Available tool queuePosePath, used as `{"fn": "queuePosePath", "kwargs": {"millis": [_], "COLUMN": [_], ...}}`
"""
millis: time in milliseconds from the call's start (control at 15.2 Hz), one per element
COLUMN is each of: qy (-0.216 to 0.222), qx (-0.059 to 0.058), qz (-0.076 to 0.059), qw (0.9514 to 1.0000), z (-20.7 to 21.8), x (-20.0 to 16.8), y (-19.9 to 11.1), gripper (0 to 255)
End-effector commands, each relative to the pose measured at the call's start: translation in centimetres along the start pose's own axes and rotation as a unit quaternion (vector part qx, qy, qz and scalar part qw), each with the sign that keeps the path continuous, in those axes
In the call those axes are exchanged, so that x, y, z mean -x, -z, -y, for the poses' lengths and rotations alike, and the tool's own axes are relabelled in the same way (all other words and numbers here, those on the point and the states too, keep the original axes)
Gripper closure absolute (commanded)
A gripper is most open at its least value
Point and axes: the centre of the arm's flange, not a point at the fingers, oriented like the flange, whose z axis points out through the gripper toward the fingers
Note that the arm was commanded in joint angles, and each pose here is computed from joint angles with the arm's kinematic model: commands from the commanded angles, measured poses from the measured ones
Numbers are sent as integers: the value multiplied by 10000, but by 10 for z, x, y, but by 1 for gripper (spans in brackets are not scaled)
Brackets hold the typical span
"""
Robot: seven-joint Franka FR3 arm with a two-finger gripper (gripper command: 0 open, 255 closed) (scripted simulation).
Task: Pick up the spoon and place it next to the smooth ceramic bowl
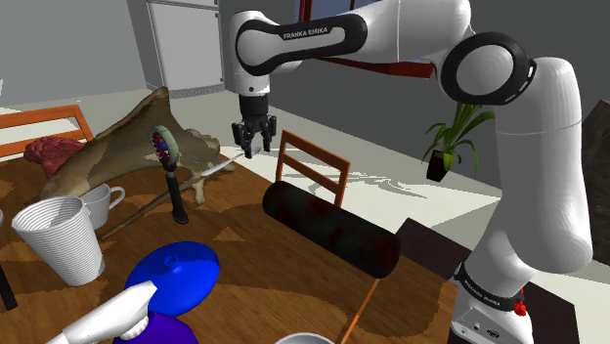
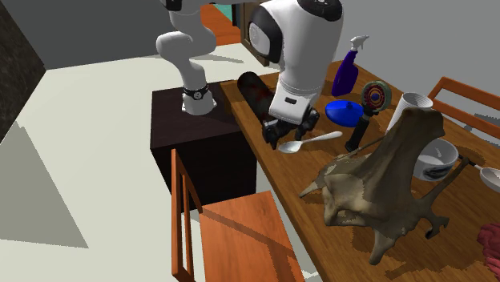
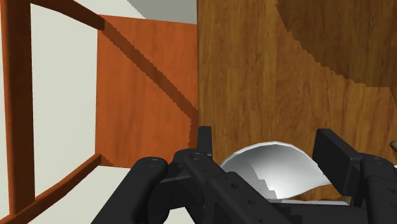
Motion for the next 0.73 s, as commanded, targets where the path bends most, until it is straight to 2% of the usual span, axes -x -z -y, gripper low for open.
{"fn": "queuePosePath", "kwargs": {"millis": [0,462,660], "qy": [-1,-1,-1], "qx": [1,1,1], "qz": [1,1,1], "qw": [10000,10000,10000], "z": [0,2,27], "x": [1,7,36], "y": [10,46,41], "gripper": [255,255,255]}}
